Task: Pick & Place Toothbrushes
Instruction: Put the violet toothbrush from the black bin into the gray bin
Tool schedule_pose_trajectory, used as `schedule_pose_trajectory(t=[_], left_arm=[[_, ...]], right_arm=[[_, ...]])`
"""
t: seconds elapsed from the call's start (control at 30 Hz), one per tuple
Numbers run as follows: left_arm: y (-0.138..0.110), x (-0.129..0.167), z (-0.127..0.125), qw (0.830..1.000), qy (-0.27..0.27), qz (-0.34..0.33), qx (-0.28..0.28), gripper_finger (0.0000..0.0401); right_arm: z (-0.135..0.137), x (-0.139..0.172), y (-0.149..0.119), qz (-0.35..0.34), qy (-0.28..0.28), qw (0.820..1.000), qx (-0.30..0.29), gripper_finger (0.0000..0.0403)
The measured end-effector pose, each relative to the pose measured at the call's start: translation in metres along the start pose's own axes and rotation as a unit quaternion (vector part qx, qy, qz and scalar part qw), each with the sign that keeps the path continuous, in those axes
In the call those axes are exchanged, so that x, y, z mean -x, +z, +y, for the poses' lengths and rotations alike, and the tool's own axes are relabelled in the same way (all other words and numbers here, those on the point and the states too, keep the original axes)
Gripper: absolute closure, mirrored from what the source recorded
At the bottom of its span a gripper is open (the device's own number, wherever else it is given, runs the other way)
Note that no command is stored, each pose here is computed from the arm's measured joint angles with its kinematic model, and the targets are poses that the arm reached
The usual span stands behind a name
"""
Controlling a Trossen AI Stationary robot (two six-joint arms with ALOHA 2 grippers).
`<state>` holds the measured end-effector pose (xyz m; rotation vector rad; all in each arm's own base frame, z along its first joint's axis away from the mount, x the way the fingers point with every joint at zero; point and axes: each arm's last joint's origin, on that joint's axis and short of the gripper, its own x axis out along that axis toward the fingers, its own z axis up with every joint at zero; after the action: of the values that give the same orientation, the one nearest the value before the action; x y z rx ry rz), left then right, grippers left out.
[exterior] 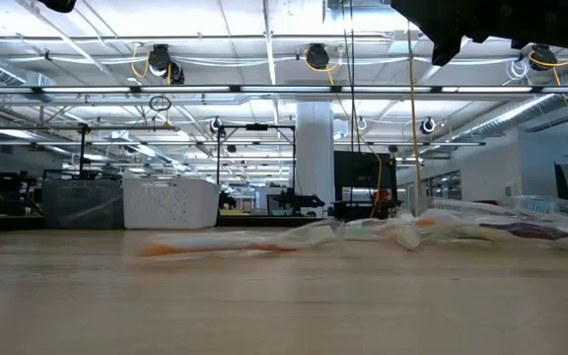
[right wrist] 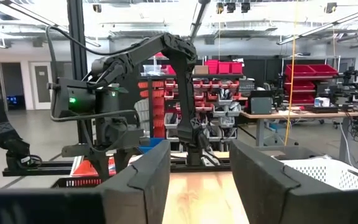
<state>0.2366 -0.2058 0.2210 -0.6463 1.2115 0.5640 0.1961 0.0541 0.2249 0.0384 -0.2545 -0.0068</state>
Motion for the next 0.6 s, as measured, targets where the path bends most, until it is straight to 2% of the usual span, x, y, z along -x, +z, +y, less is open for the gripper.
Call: schedule_pose_trajectory(t=[0.2, 0.37, 0.6], left_arm=[[0.000, -0.001, 0.000, 1.000, 0.000, 0.004, 0.004, 0.0265], [-0.005, -0.012, 0.009, 0.999, 0.023, 0.029, 0.023, 0.0265], [-0.006, -0.020, 0.007, 0.999, -0.009, 0.034, 0.020, 0.0265]], right_arm=[[0.000, 0.000, 0.000, 0.000, 0.000, 1.000, 0.001, 0.0246], [0.000, 0.000, 0.000, -0.001, 0.000, 1.000, 0.000, 0.0247], [0.000, 0.000, 0.000, -0.001, 0.001, 1.000, 0.000, 0.0246]])
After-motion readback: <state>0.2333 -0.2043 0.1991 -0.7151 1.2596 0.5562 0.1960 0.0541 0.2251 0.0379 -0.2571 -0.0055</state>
